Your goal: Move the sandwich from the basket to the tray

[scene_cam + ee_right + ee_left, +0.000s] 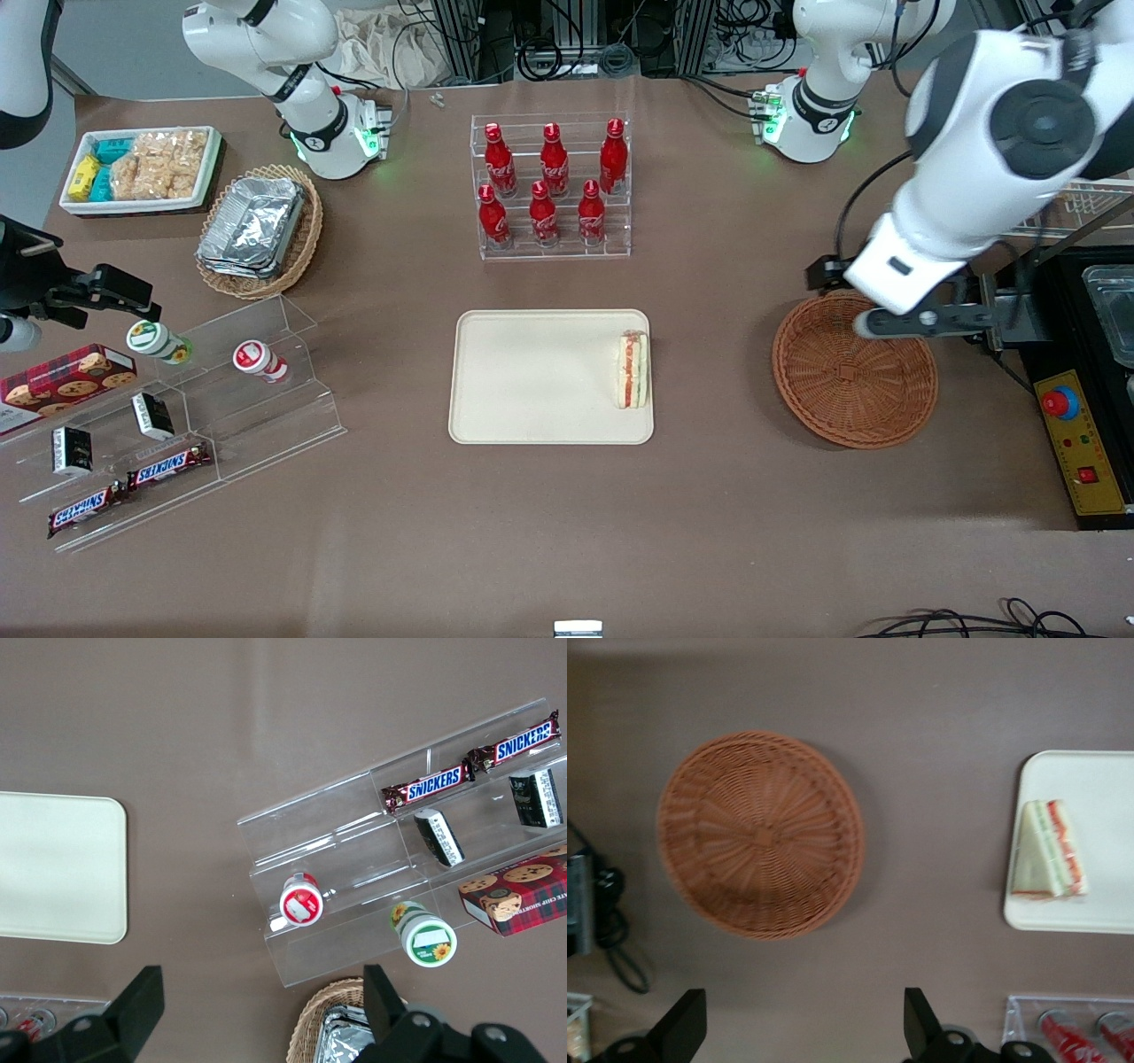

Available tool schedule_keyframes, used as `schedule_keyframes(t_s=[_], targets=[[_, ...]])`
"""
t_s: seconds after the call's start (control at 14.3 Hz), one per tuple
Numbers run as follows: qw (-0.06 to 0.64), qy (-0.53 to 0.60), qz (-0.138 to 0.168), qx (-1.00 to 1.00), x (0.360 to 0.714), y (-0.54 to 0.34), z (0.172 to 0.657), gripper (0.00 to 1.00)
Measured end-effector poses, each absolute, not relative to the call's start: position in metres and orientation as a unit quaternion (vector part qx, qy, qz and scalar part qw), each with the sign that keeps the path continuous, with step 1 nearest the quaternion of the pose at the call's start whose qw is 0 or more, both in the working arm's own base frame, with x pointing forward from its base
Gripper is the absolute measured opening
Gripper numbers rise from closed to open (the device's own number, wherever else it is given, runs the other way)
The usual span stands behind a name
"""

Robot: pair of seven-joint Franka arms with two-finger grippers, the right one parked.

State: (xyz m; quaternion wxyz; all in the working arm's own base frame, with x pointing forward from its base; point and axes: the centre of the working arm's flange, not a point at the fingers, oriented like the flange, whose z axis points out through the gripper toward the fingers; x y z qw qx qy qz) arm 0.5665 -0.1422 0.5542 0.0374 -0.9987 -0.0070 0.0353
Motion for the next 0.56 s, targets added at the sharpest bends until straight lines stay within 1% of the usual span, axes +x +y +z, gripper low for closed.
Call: schedule_keyframes(t_s=[0.14, 0.21, 0.35, 0.56], targets=[[0.039, -0.013, 0.046, -0.998, 0.562, -0.100, 0.568, 1.00], [0.032, -0.017, 0.047, -0.998, 0.559, -0.080, 0.576, 1.00], [0.023, -0.023, 0.042, -0.999, 0.551, -0.048, 0.589, 1.00], [0.021, -0.027, 0.040, -0.999, 0.542, -0.036, 0.594, 1.00]])
